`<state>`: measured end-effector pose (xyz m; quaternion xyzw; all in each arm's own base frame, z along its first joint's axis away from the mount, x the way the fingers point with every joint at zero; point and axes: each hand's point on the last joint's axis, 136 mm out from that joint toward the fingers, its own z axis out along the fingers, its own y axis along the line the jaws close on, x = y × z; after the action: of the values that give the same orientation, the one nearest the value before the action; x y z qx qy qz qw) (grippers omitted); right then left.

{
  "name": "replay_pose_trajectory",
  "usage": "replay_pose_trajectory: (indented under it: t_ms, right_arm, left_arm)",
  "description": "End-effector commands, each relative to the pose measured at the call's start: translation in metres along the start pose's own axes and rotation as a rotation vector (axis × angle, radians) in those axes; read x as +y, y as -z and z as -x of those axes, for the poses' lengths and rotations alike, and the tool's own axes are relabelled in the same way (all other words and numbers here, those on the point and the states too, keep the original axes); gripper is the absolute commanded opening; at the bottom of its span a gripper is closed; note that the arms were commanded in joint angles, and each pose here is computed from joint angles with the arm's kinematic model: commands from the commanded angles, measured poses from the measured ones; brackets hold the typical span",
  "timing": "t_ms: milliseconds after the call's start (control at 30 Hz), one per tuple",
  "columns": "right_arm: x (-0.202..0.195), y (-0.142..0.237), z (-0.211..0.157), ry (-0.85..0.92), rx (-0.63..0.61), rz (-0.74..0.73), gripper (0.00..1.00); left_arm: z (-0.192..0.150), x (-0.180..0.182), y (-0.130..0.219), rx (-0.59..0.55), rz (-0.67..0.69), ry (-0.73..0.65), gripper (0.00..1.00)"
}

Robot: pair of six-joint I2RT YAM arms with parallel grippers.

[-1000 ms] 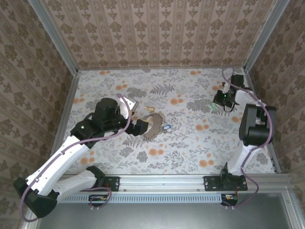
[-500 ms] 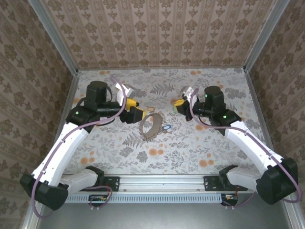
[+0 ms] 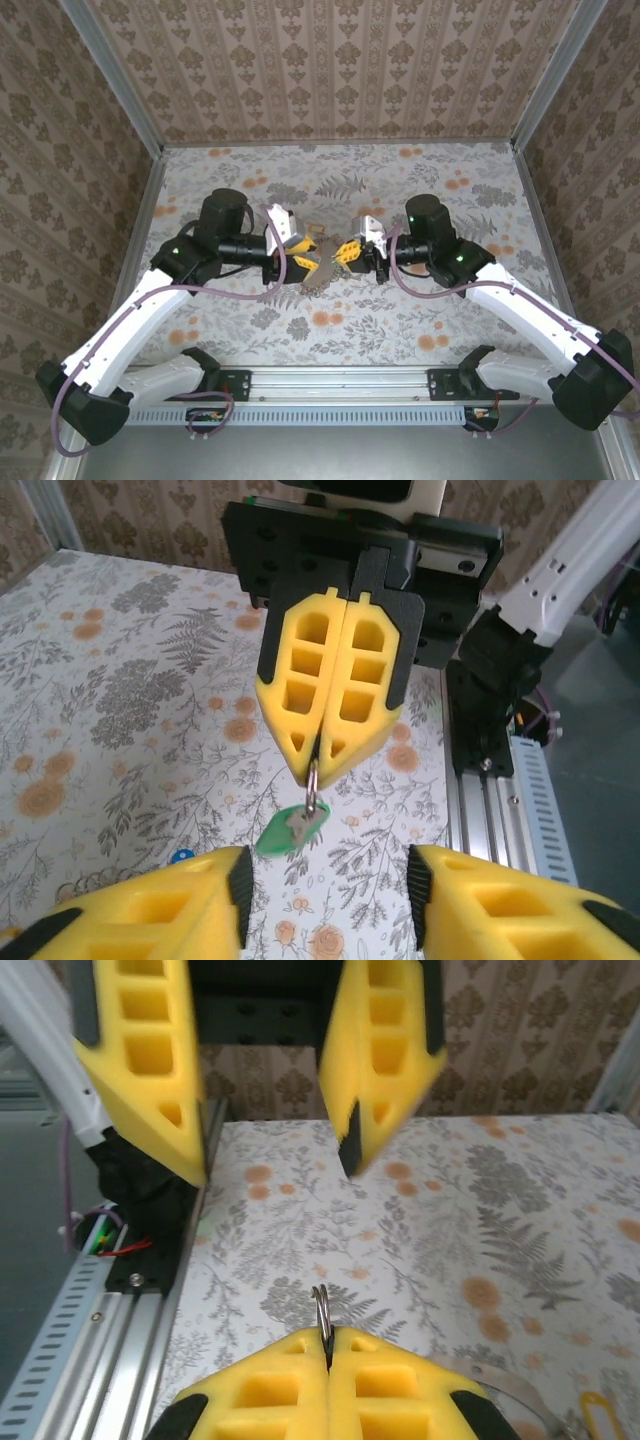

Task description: Put the keys on the keyring

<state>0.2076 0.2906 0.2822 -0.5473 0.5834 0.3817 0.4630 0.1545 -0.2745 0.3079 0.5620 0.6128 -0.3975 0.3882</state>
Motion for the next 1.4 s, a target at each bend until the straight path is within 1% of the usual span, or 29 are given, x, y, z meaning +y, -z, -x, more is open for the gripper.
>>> replay_pose_trajectory:
  t_ms: [0, 100, 200, 300, 400, 633, 667, 733, 767, 833, 867, 900, 967, 1000, 1067, 1100, 1133, 1233, 1267, 1300, 1367]
  right_arm:
    - [0.011, -0.003, 0.015, 0.042, -0.026, 0.064, 0.00]
    - [0.010, -0.004, 0.020, 0.047, -0.036, 0.056, 0.00]
    - [0.008, -0.004, 0.022, 0.047, -0.035, 0.040, 0.00]
    - [0.006, -0.003, 0.021, 0.046, -0.032, 0.023, 0.00]
    - [0.005, -0.003, 0.023, 0.032, -0.039, 0.022, 0.00]
    - [0.001, -0.002, 0.024, 0.016, -0.044, -0.007, 0.00]
    - [0.000, -0.002, 0.023, 0.016, -0.042, -0.013, 0.00]
    - [-0.002, -0.002, 0.022, 0.014, -0.038, -0.022, 0.00]
    - [-0.003, -0.002, 0.023, 0.015, -0.038, -0.026, 0.00]
    - [-0.004, -0.002, 0.022, 0.014, -0.034, -0.035, 0.00]
    - [-0.004, -0.002, 0.022, 0.014, -0.034, -0.036, 0.00]
    - [-0.003, -0.001, 0.023, 0.015, -0.035, -0.035, 0.00]
    - [-0.002, -0.001, 0.024, 0.013, -0.039, -0.028, 0.00]
    - [-0.002, -0.001, 0.024, 0.014, -0.041, -0.028, 0.00]
    - [-0.002, 0.000, 0.025, 0.016, -0.042, -0.030, 0.00]
    - [-0.002, 0.000, 0.025, 0.020, -0.044, -0.031, 0.00]
    - [-0.002, 0.000, 0.026, 0.022, -0.047, -0.032, 0.00]
    - [-0.001, 0.000, 0.026, 0.020, -0.050, -0.026, 0.00]
    - [0.000, 0.000, 0.026, 0.020, -0.051, -0.024, 0.00]
    - [0.000, 0.000, 0.026, 0.019, -0.052, -0.023, 0.00]
    - [0.000, 0.000, 0.027, 0.018, -0.055, -0.020, 0.00]
  left_arm:
    - [-0.003, 0.003, -0.006, 0.017, 0.011, -0.111, 0.41]
    - [-0.004, 0.002, -0.010, 0.018, -0.005, -0.115, 0.35]
    - [-0.005, 0.003, -0.014, 0.026, -0.018, -0.106, 0.26]
    - [-0.004, 0.002, -0.015, 0.024, -0.027, -0.099, 0.24]
    - [-0.005, 0.005, -0.016, 0.035, -0.006, -0.097, 0.22]
    - [-0.003, 0.005, -0.019, 0.034, 0.002, -0.099, 0.25]
    - [-0.003, 0.005, -0.020, 0.033, 0.001, -0.099, 0.26]
    - [-0.002, 0.004, -0.021, 0.031, -0.006, -0.103, 0.33]
    - [-0.003, 0.003, -0.021, 0.032, -0.009, -0.101, 0.35]
    - [-0.003, 0.002, -0.021, 0.033, -0.011, -0.102, 0.36]
    - [-0.004, 0.002, -0.021, 0.036, -0.009, -0.101, 0.36]
    - [-0.004, 0.004, -0.021, 0.038, -0.004, -0.100, 0.31]
    - [0.000, 0.010, -0.021, 0.034, 0.027, -0.090, 0.14]
    - [0.003, 0.013, -0.021, 0.030, 0.040, -0.082, 0.08]
    - [0.007, 0.016, -0.022, 0.022, 0.049, -0.077, 0.03]
    - [0.008, 0.017, -0.023, 0.020, 0.049, -0.077, 0.02]
    - [0.007, 0.017, -0.024, 0.022, 0.047, -0.078, 0.04]
    - [0.003, 0.020, -0.026, 0.039, 0.051, -0.069, 0.19]
    - [0.004, 0.020, -0.026, 0.040, 0.053, -0.069, 0.22]
    - [0.004, 0.020, -0.026, 0.041, 0.053, -0.067, 0.25]
    - [0.005, 0.021, -0.027, 0.038, 0.053, -0.064, 0.26]
